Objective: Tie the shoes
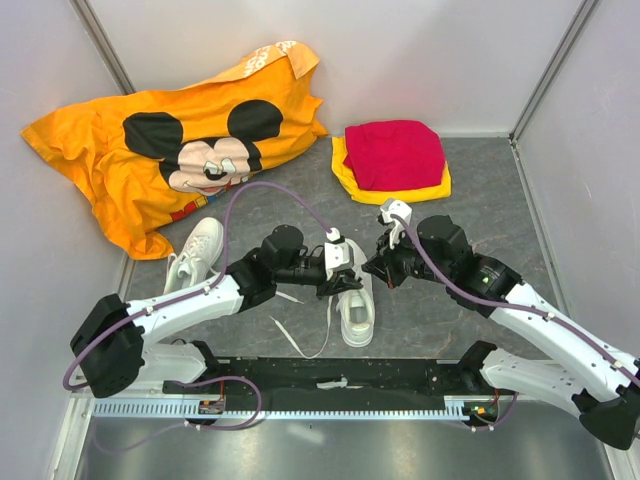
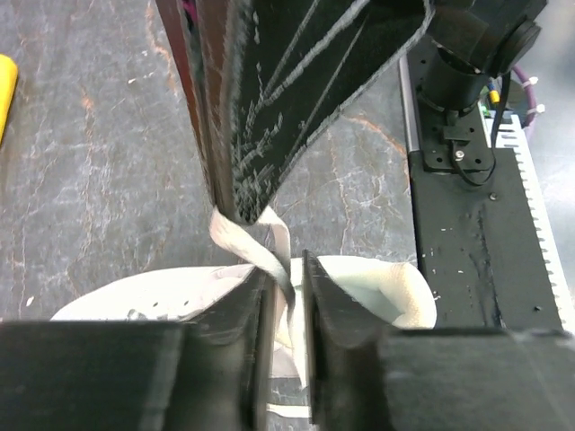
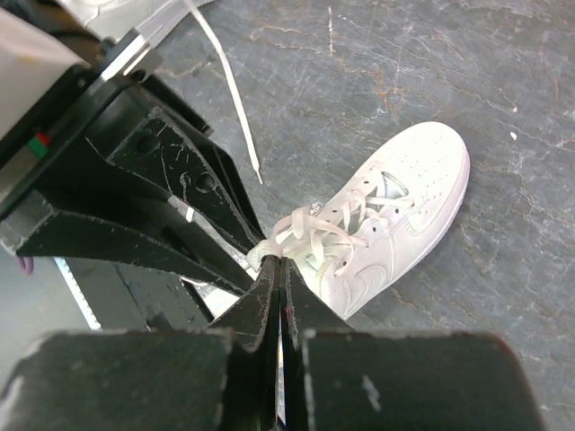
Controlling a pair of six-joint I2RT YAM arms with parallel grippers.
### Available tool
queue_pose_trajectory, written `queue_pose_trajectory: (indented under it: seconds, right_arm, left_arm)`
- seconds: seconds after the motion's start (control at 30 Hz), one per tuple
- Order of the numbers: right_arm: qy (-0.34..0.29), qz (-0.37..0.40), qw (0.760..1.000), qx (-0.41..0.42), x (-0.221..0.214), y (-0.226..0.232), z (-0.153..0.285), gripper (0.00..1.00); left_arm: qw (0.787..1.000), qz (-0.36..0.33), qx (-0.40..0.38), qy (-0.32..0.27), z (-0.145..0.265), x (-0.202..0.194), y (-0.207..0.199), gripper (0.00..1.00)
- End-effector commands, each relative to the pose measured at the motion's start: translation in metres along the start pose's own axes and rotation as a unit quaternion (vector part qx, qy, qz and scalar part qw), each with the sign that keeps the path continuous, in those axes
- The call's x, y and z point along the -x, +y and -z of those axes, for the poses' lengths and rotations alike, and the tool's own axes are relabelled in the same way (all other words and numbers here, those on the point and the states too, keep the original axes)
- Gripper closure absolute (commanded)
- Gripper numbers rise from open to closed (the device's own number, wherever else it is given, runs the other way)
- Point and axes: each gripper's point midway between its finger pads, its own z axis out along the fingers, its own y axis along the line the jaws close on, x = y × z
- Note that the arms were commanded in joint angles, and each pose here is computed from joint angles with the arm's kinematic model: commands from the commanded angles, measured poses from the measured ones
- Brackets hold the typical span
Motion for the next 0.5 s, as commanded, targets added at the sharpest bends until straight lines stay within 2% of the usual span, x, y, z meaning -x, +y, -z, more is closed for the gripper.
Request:
queue_pose_trajectory:
  seconds: [0.0,0.13,0.17,0.27,0.3,0.47]
  right_arm:
    - [-0.020,-0.056,0.998,-0.008,0.010,-0.004,-0.003,1.00]
    - [-0.011,-0.101,0.995,-0.015,0.004,-0.008,-0.006,1.00]
    - [-0.008,-0.110,0.994,-0.017,0.002,-0.009,-0.007,1.00]
    - [-0.003,-0.140,0.990,-0.018,-0.001,-0.008,-0.009,1.00]
    - [-0.002,-0.148,0.989,-0.018,-0.001,-0.008,-0.009,1.00]
    - [-0.002,-0.213,0.976,-0.043,-0.004,-0.013,-0.014,1.00]
  left_arm:
    - [0.999,0.020,0.023,0.010,0.002,-0.006,0.004,0.70]
    - [0.998,0.015,0.055,0.008,0.005,-0.002,0.015,0.65]
    - [0.998,0.014,0.062,0.007,0.005,0.000,0.017,0.58]
    - [0.994,0.015,0.110,0.006,0.012,0.004,0.030,0.48]
    - [0.991,0.018,0.134,0.009,0.016,0.004,0.037,0.46]
    - [0.989,0.005,0.150,-0.001,0.028,0.012,0.029,0.36]
